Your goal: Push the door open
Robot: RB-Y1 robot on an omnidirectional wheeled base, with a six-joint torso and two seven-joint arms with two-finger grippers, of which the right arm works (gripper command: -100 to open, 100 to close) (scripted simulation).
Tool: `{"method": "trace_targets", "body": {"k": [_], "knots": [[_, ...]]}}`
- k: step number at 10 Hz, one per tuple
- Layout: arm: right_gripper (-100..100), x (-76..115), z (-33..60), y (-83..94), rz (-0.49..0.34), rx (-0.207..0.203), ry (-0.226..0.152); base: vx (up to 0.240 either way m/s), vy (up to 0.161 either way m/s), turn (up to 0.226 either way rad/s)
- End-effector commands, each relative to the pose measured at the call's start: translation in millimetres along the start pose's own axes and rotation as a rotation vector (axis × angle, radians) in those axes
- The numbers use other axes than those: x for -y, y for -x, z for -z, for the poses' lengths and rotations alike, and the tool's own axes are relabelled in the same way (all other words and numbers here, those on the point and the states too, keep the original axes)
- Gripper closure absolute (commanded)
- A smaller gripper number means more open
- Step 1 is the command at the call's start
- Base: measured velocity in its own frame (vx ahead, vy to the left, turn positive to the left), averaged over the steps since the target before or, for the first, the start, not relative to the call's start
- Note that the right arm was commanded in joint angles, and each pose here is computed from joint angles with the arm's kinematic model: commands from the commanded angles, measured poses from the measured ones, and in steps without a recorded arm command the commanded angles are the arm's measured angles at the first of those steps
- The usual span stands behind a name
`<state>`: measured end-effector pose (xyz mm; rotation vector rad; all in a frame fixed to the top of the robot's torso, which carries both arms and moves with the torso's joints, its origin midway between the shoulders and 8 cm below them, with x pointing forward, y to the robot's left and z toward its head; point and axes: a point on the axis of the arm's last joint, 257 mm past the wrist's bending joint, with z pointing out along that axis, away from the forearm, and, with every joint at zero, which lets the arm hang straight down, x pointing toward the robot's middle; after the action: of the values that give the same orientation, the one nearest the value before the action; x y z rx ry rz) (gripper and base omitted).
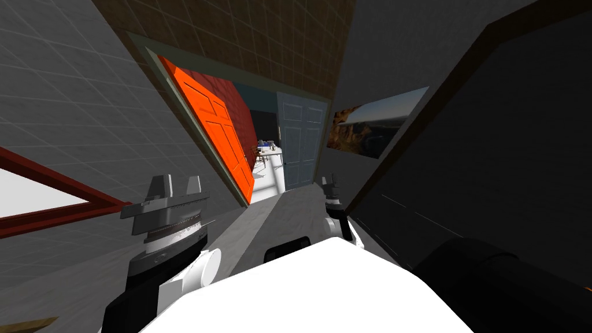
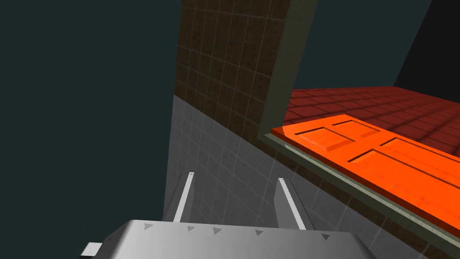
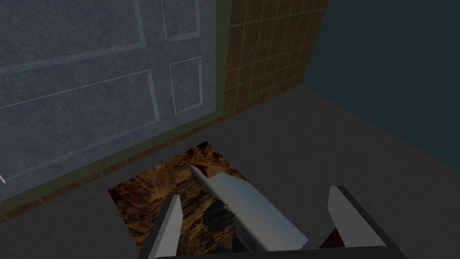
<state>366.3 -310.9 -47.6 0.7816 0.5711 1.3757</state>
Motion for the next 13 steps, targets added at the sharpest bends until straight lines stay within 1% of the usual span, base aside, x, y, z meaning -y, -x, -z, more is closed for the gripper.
{"method": "trace_targets", "body": {"k": [1,7,13], "knots": [[-100,10.8,0.6,0.4,0.004,-0.005,-0.015,0.089,-0.009,0.025],[-100,51.0,6.0,-0.5,0.020,-0.021,-0.076,0.085,-0.010,0.037],[-100,93.8,13.6,-1.1,0.037,-0.034,-0.143,0.095,-0.010,0.041]]}}
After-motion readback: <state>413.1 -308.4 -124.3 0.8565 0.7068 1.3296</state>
